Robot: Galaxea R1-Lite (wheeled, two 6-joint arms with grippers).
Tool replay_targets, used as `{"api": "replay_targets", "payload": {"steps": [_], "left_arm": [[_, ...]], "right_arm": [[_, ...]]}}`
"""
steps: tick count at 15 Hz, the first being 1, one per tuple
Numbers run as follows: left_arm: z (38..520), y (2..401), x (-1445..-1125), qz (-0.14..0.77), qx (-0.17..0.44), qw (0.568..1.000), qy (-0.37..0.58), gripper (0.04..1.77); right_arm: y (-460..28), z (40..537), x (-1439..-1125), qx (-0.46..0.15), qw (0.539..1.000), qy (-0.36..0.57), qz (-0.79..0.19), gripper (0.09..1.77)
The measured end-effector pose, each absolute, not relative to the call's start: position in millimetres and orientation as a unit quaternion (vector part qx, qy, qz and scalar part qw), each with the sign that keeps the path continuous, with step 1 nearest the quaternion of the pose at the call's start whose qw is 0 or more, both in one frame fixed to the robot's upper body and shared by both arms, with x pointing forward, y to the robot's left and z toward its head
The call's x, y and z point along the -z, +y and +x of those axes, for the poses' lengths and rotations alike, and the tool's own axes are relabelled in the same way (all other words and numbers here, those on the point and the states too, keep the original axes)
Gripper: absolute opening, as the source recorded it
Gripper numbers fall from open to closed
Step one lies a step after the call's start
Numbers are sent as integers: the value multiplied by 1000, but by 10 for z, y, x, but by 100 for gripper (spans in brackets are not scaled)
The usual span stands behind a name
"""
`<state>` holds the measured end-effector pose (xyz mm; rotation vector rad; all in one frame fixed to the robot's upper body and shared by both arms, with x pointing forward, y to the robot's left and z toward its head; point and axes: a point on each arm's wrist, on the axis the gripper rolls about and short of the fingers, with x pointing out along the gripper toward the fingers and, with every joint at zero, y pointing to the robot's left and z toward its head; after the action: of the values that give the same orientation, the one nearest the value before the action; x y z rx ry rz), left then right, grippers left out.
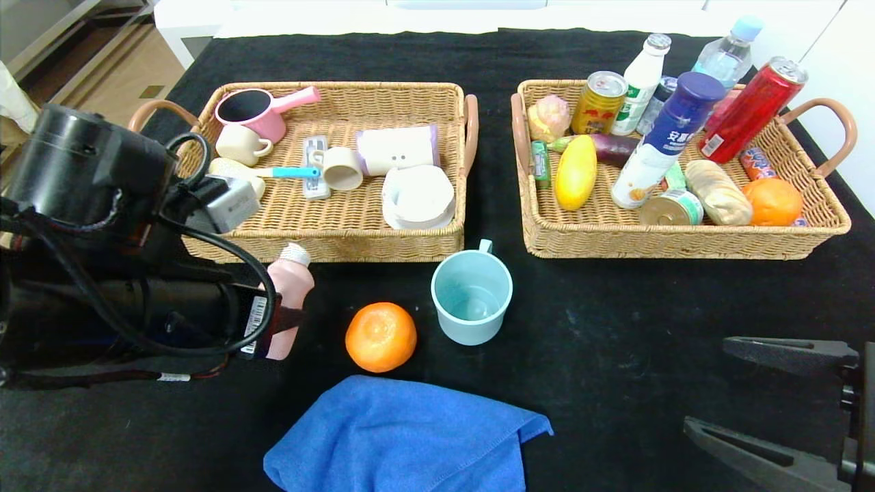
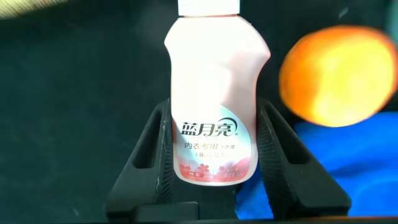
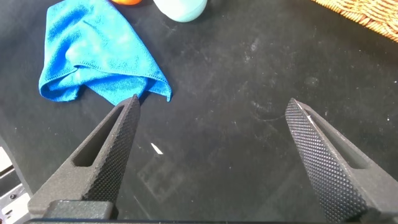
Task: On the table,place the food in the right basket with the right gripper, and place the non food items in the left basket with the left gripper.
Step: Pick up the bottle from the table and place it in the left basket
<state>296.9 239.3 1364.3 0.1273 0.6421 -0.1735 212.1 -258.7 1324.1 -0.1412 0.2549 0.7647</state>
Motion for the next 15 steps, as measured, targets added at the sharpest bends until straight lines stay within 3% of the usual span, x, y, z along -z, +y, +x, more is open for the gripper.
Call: {"api": "replay_targets", "payload": {"steps": [8, 15], "left_arm": [[3030, 2399, -14148, 26, 88, 974, 209, 84], [3520, 2458, -14322, -10, 36, 992, 123, 84]], "right_arm": [[-2592, 2112, -13252, -372, 918, 120, -68, 171], [-2611, 2081, -13281, -372, 919, 112, -66, 171]]}}
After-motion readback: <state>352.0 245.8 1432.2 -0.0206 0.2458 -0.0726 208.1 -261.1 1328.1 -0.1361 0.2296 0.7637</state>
